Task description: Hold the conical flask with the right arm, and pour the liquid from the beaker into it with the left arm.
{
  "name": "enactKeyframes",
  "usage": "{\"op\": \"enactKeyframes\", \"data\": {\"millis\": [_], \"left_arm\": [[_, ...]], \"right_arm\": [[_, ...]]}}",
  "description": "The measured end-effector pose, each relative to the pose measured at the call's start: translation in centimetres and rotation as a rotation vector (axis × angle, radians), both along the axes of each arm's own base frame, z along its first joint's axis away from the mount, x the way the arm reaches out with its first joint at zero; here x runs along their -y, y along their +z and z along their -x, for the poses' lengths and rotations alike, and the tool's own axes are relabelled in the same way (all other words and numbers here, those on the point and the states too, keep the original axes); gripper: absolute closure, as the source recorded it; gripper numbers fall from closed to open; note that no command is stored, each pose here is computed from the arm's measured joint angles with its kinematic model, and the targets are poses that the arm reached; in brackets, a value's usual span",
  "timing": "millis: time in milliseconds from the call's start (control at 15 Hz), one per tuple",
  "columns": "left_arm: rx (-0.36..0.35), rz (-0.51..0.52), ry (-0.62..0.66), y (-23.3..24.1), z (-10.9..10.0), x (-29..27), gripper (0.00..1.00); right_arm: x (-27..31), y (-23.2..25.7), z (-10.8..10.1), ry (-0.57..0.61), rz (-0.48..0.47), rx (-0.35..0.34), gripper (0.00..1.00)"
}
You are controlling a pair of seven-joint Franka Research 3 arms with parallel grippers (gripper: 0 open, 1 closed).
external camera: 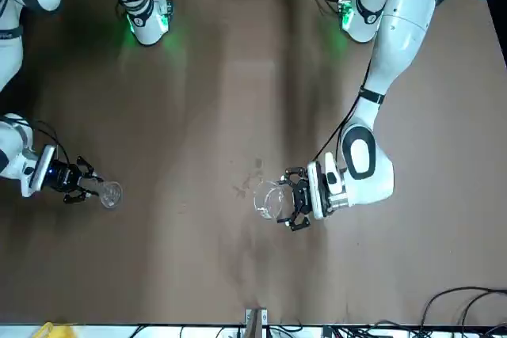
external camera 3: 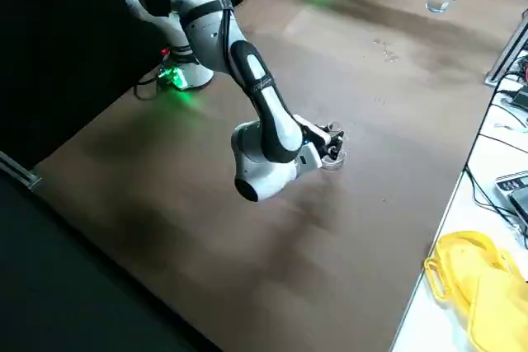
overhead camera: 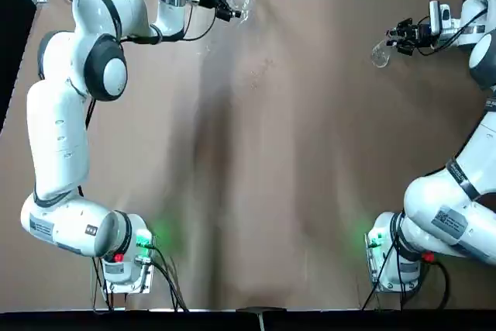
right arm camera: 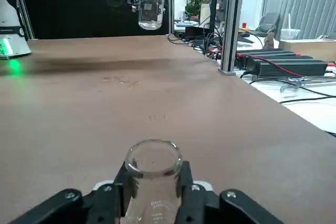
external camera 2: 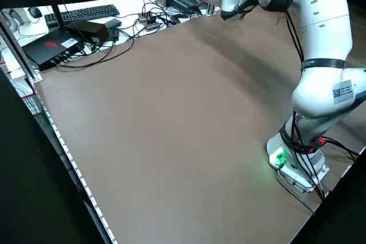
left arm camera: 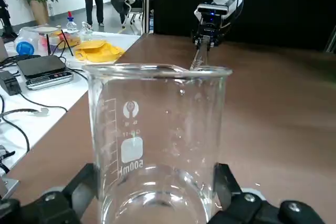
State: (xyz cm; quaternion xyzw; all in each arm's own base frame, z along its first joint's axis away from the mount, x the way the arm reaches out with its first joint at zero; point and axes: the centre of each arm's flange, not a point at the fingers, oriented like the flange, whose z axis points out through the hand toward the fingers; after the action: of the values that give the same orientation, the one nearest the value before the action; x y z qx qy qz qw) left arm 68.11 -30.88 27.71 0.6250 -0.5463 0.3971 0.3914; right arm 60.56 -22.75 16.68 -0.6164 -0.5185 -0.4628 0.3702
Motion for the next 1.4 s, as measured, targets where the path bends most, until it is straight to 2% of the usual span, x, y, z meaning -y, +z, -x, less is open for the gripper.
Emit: {"op": "enactKeyframes", "data": {"millis": [467, 933, 1133, 1400], "left_arm": [[0.013, -0.011, -0.012, 0.5, 0.5, 1.1, 0.04], [0.07, -0.07, -0.053, 1.9, 1.0, 2.5, 0.04], [0.094, -0.083, -0.065, 2.8, 1.7, 4.1, 0.04], [0.103, -0.091, -0.085, 2.9, 2.4, 5.4, 0.04]], "right_arm": [[-2.1, 1.4, -1.5, 0.024, -0.038, -0.025, 0.61], [-11.3, 2.5, -4.1, 0.16, -0.043, -0.027, 0.61], [-14.5, 2.8, -5.1, 0.163, -0.006, -0.02, 0.61], [-19.8, 3.5, -5.8, 0.122, -0.022, -0.011, 0.61]]}}
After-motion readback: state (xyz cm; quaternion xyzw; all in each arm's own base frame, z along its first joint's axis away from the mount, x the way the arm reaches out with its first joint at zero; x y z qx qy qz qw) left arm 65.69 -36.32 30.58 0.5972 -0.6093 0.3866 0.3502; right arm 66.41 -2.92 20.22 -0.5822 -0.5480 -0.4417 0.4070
